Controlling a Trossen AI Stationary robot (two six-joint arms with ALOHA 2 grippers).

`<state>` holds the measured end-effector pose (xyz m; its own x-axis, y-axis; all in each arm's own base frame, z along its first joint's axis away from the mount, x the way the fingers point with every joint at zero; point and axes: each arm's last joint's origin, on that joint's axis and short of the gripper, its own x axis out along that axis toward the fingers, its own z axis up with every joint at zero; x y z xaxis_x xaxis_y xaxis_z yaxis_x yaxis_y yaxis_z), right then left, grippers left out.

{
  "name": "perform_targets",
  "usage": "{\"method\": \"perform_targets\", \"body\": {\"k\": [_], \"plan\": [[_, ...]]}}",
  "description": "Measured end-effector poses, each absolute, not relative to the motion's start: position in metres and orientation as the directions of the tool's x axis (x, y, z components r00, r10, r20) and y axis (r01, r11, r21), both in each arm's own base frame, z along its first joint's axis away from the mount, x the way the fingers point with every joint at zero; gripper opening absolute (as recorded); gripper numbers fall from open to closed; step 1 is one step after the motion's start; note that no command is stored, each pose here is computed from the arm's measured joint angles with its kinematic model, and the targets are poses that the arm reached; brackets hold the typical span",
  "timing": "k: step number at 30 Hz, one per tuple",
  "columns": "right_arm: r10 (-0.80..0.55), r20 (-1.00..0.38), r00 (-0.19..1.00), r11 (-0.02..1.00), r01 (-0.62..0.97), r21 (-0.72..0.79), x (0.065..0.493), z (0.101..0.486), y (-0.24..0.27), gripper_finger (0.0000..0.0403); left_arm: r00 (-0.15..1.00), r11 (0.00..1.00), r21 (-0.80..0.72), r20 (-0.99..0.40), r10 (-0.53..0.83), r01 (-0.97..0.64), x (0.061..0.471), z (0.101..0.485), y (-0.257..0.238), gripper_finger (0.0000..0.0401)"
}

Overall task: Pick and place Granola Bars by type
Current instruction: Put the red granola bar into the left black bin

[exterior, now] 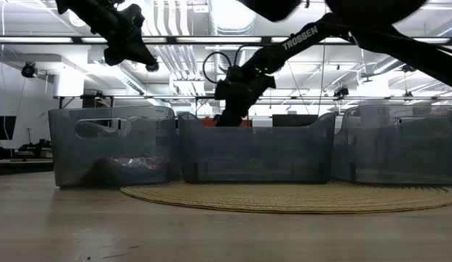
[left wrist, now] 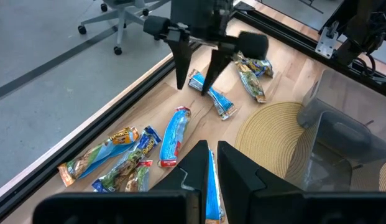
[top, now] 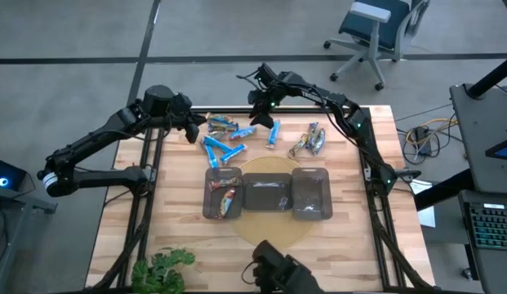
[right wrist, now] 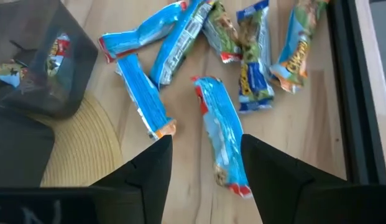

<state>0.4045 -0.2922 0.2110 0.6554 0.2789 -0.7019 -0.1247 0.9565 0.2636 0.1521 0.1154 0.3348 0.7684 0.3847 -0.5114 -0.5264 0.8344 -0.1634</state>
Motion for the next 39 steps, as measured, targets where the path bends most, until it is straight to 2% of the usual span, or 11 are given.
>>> {"method": "perform_targets", "body": {"k": [10,18,25,32,39], "plan": [[0.37,-0.637,0.676,0.914,-0.141,0.38,0.383,0.198,-0.307,0.0168,0.768,0.819,-0.195,-0.511,0.385,-0.54,0.152,0.335,0.115,0.0018],[0.41,-0.652,0.637,0.893,-0.135,0.429,0.374,0.177,-0.301,0.0168,0.768,0.815,-0.203,-0.511,0.385,-0.543,0.152,0.335,0.115,0.0018],[0.411,-0.646,0.643,0.895,-0.149,0.421,0.363,0.186,-0.288,0.0168,0.768,0.812,-0.207,-0.511,0.385,-0.545,0.152,0.335,0.115,0.0018],[0.305,-0.567,0.765,0.94,-0.144,0.31,0.337,0.216,-0.267,0.0168,0.755,0.802,-0.194,-0.513,0.408,-0.565,0.152,0.335,0.116,0.0018],[0.056,-0.433,0.9,0.992,-0.003,0.124,0.316,0.207,-0.253,0.0168,0.755,0.801,-0.194,-0.513,0.408,-0.566,0.152,0.335,0.116,0.0018]]}}
